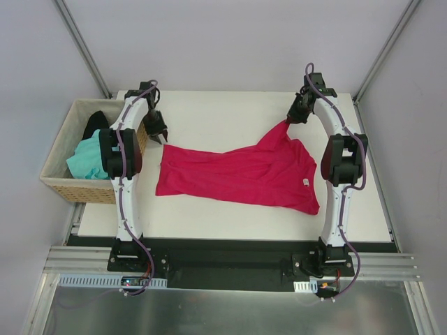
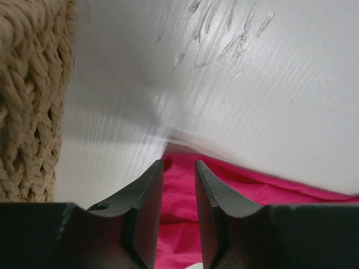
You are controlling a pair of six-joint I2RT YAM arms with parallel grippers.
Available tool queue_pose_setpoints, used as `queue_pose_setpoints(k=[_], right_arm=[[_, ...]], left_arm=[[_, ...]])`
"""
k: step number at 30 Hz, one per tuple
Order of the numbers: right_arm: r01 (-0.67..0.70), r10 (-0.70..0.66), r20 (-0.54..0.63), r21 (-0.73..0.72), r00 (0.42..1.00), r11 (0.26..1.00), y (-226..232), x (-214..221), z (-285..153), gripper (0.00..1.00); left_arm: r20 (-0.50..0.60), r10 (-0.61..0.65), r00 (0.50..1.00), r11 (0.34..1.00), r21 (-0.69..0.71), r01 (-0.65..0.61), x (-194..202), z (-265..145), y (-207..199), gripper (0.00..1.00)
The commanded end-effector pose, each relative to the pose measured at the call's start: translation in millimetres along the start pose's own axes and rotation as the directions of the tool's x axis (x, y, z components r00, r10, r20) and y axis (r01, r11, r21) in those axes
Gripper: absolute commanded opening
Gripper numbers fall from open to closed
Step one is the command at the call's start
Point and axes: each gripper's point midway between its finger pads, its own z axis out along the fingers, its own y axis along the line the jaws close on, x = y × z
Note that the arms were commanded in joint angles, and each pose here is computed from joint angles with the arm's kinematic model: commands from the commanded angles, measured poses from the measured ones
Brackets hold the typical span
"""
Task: Fold and stack the t-shirts
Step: Grap the side of the flattened tshirt furthest away from the robot with both arms
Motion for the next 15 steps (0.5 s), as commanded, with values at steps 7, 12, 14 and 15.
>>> queue_pose_setpoints(k=[7,12,14,15], right_arm=[[0.006,-0.005,0.031,-0.027,1.000,1.000,11.4,-11.1,-10.8,0.01],[0.005,-0.004,0.036,-0.027,0.999,1.000,12.1,-12.6,-11.7,0.01],[0.005,-0.004,0.036,-0.026,0.999,1.000,11.9,-12.7,-11.7,0.01],[0.005,-0.004,0.038,-0.028,0.999,1.000,13.2,-12.8,-13.4,0.01]], left_arm=[[-0.035,-0.024,0.999,1.000,-0.008,0.023,12.7,-1.4,1.2,0.27],[-0.027,-0.022,0.999,1.000,0.011,0.022,7.8,-2.4,-3.5,0.09],[-0.028,-0.023,0.999,1.000,0.017,0.023,7.4,-2.1,-4.8,0.00],[-0.027,-0.021,0.999,1.000,0.019,0.022,7.3,-2.8,-5.2,0.00]])
